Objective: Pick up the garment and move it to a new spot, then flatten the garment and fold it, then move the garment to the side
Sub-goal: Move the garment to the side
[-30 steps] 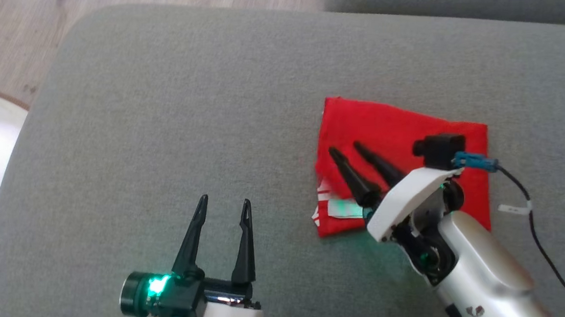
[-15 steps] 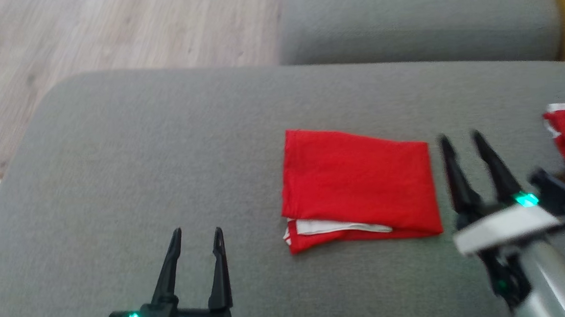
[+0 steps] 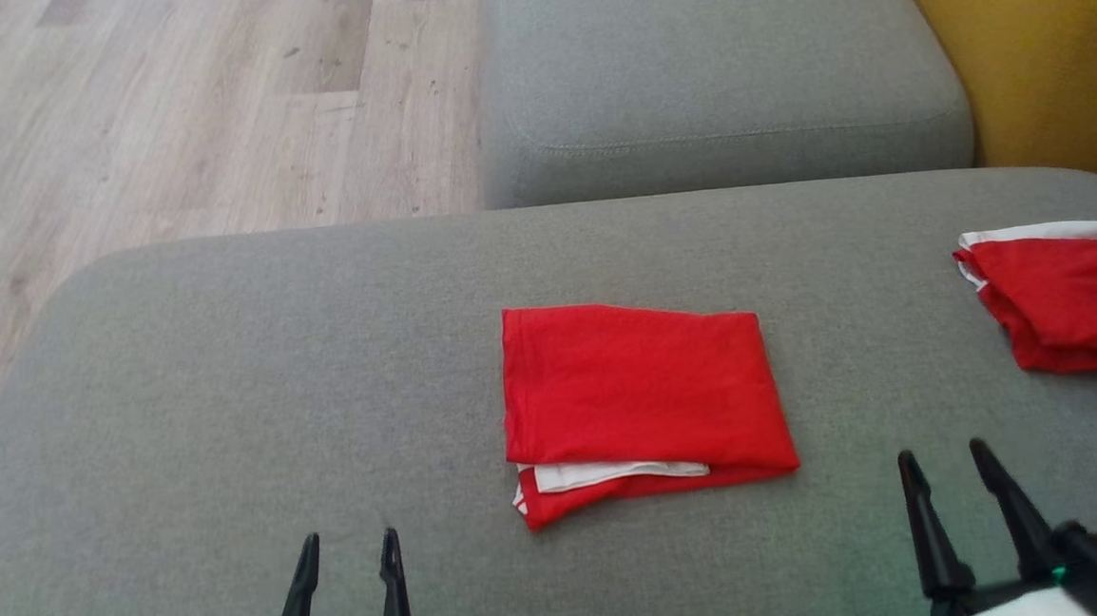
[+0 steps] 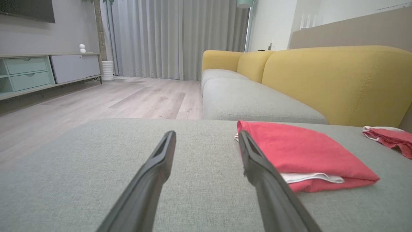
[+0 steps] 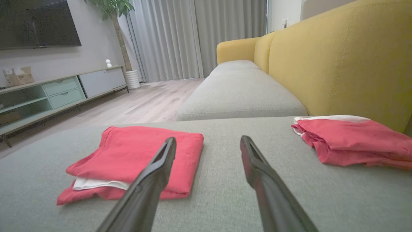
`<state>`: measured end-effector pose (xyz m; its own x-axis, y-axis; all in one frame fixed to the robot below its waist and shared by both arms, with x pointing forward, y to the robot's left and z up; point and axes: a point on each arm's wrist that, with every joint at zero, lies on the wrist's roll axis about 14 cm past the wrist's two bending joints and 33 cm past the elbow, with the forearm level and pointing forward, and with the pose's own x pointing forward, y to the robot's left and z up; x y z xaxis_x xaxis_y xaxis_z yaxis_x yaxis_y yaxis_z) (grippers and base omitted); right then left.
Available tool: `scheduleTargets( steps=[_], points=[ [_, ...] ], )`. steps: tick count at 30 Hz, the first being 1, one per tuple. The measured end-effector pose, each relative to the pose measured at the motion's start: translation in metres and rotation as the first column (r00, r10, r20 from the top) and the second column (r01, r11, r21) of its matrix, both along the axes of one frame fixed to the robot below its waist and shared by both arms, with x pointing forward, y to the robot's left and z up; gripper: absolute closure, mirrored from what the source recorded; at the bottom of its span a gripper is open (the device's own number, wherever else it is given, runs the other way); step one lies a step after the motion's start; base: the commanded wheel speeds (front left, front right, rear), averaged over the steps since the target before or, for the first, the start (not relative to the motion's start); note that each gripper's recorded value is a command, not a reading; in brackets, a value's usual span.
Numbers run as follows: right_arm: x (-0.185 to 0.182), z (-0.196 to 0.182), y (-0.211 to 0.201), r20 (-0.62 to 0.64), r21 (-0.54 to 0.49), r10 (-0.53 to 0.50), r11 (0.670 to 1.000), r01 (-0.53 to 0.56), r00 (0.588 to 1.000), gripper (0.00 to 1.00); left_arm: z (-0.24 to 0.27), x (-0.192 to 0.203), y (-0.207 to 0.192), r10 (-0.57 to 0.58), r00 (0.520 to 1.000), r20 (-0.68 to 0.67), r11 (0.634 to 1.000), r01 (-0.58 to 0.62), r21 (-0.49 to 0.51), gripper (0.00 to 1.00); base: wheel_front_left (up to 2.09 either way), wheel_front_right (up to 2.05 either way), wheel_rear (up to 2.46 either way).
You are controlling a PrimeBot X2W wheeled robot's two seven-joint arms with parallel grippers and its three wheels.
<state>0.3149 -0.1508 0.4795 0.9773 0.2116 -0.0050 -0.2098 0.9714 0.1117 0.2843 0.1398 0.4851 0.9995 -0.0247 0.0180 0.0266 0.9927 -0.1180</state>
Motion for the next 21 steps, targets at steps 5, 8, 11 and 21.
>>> scheduleTargets(
  steps=[5, 8, 11, 21],
  points=[
    [-0.001, 0.0028, 0.0026, 0.009, 0.007, -0.004, 1.0, 0.004, 1.0, 0.0, -0.0019, -0.0024, 0.0047, 0.009, 1.0, -0.005, 1.0, -0.009, 0.008, 0.0, 0.0, 0.0, 0.0],
    [-0.0005, 0.0018, 0.0033, 0.007, 0.003, -0.001, 1.0, 0.001, 1.0, 0.0, -0.0024, -0.002, 0.008, 0.019, 1.0, -0.007, 1.0, -0.018, 0.009, 0.0, 0.0, 0.0, 0.0],
    [-0.0004, 0.0012, 0.0037, 0.005, 0.0, 0.0, 1.0, 0.0, 1.0, 0.0, -0.0029, -0.0018, 0.0077, 0.016, 1.0, -0.009, 1.0, -0.016, 0.008, 0.0, 0.0, 0.0, 0.0],
    [-0.0016, -0.0002, 0.0001, -0.004, 0.037, -0.03, 0.999, 0.031, 1.0, 0.0, -0.0036, 0.0009, 0.0061, 0.008, 1.0, -0.013, 1.0, -0.007, 0.011, 0.0, 0.0, 0.0, 0.0]
  ],
)
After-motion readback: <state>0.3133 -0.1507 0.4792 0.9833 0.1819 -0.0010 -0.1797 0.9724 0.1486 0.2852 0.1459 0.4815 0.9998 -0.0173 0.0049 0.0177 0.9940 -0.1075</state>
